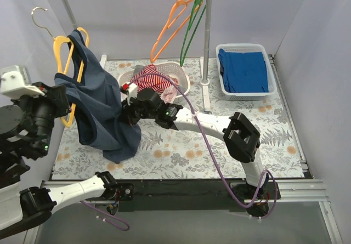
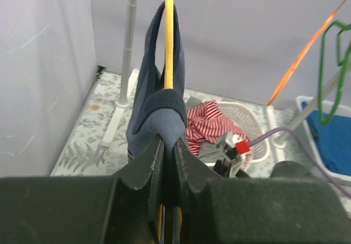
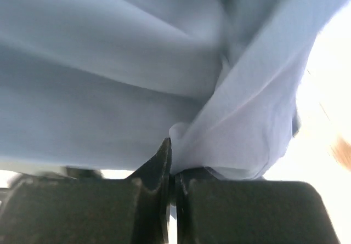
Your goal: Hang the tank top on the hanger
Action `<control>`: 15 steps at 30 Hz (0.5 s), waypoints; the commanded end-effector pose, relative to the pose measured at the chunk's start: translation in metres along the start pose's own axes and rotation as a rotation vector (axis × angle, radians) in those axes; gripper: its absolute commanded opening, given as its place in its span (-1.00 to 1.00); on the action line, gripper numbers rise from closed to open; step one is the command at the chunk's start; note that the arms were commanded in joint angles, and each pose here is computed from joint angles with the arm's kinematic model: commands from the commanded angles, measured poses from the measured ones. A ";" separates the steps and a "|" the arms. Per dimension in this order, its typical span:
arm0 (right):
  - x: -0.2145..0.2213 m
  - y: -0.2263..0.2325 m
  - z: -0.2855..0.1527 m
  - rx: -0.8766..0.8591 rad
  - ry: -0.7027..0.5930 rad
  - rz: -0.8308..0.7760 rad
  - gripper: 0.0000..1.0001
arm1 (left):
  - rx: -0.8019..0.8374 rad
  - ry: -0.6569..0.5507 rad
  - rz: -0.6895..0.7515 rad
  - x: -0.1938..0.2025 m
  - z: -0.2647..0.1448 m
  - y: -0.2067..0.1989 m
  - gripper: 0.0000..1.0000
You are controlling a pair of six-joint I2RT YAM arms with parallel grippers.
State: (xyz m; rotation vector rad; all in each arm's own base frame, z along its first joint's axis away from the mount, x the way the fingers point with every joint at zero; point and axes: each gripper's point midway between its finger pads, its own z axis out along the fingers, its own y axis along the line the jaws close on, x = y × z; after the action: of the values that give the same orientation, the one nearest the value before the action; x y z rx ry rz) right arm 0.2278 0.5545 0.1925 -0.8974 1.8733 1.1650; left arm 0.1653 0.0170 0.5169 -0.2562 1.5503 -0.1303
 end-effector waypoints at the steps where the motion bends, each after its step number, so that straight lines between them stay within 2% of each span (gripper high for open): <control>1: -0.049 0.026 0.012 -0.074 -0.082 -0.045 -0.92 | -0.089 0.013 0.119 0.017 0.028 -0.019 -1.00; 3: -0.050 0.021 0.029 -0.073 -0.078 -0.045 -0.92 | -0.094 0.009 0.142 0.024 0.033 -0.023 -1.00; 6: -0.027 0.008 0.052 -0.071 -0.012 -0.019 -0.75 | -0.086 0.000 0.150 0.032 0.038 -0.030 -1.00; 11: -0.009 0.008 0.066 -0.114 0.035 -0.021 -0.18 | -0.072 0.029 0.190 0.056 0.049 -0.043 -1.00; 15: 0.002 0.008 0.060 -0.122 0.061 -0.023 0.06 | -0.053 0.064 0.220 0.081 0.055 -0.052 -1.00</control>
State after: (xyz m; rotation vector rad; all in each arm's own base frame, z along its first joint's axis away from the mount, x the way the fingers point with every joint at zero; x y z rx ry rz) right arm 0.2457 0.6138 0.1480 -0.9811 1.9218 1.2091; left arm 0.2223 -0.0422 0.4480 -0.0930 1.6718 0.1237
